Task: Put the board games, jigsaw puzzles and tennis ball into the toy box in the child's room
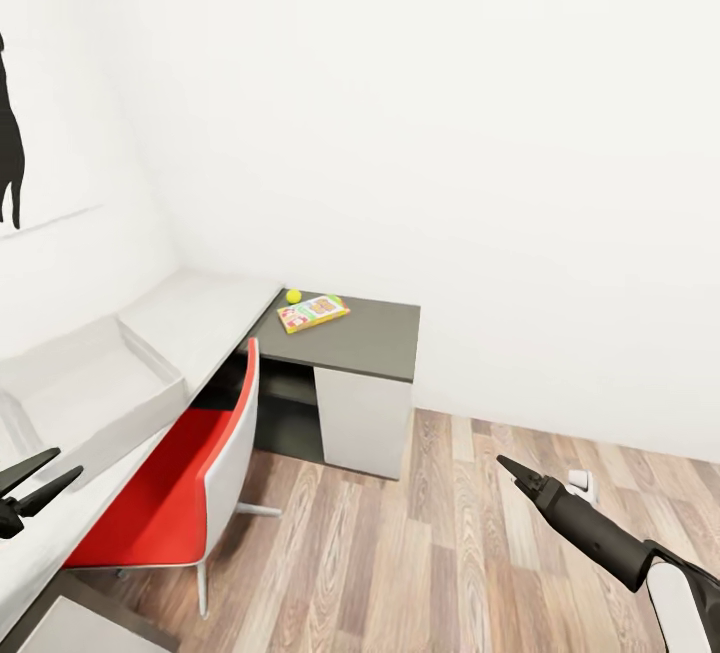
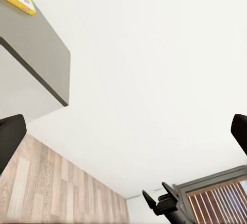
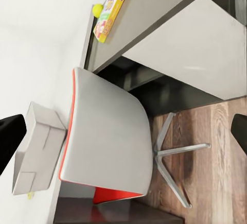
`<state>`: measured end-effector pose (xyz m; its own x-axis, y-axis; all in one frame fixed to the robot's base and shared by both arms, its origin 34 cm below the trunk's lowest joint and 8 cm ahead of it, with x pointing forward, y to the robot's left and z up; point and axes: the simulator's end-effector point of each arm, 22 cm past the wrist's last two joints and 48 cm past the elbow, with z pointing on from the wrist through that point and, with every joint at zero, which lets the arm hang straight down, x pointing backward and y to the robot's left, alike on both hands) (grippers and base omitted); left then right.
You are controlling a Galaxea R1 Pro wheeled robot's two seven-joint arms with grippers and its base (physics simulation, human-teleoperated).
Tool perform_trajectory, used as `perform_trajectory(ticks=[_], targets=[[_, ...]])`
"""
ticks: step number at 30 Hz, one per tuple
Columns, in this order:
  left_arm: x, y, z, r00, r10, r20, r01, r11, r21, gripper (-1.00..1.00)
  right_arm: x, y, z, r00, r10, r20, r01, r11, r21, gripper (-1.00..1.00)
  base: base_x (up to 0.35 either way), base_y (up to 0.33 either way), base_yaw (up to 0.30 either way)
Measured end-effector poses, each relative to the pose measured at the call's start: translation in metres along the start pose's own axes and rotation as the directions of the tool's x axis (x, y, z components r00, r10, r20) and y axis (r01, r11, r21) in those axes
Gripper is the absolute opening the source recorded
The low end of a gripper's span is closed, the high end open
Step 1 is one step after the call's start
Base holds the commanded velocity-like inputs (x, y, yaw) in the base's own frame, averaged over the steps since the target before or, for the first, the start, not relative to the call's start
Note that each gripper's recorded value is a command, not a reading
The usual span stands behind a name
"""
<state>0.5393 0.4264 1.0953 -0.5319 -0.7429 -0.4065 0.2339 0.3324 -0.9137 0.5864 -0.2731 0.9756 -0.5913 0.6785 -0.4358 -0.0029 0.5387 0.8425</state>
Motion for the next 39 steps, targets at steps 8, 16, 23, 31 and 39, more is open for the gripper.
perform_trajectory(ticks=[8,16,23,31,39], targets=[[0.001,0.003,0.001,1.0,-0.004,-0.003,0.004,1.0,-0.006,1.0,0.002,-0.004,0.001,1.0,0.004,-0.004,-0.004,1.0,0.009,1.0,0.0,0.0,-0.22],[0.002,0.007,0.001,1.0,-0.009,-0.005,0.009,1.0,-0.012,1.0,0.004,-0.007,0.002,1.0,0.008,-0.009,-0.008,1.0,0.015,1.0,0.0,0.0,-0.22],[0.003,0.01,0.002,1.0,-0.013,-0.008,0.013,1.0,-0.019,1.0,0.005,-0.01,0.003,1.0,0.011,-0.013,-0.011,1.0,0.021,1.0,0.0,0.0,-0.22],[0.004,0.015,0.002,1.0,-0.018,-0.011,0.018,0.999,-0.03,1.0,0.007,-0.014,0.004,1.0,0.015,-0.017,-0.014,1.0,0.028,1.0,0.0,0.0,-0.22],[0.005,0.018,0.003,1.0,-0.023,-0.014,0.022,0.999,-0.037,1.0,0.009,-0.017,0.005,1.0,0.019,-0.021,-0.018,0.999,0.034,1.0,-0.049,0.0,-0.22]])
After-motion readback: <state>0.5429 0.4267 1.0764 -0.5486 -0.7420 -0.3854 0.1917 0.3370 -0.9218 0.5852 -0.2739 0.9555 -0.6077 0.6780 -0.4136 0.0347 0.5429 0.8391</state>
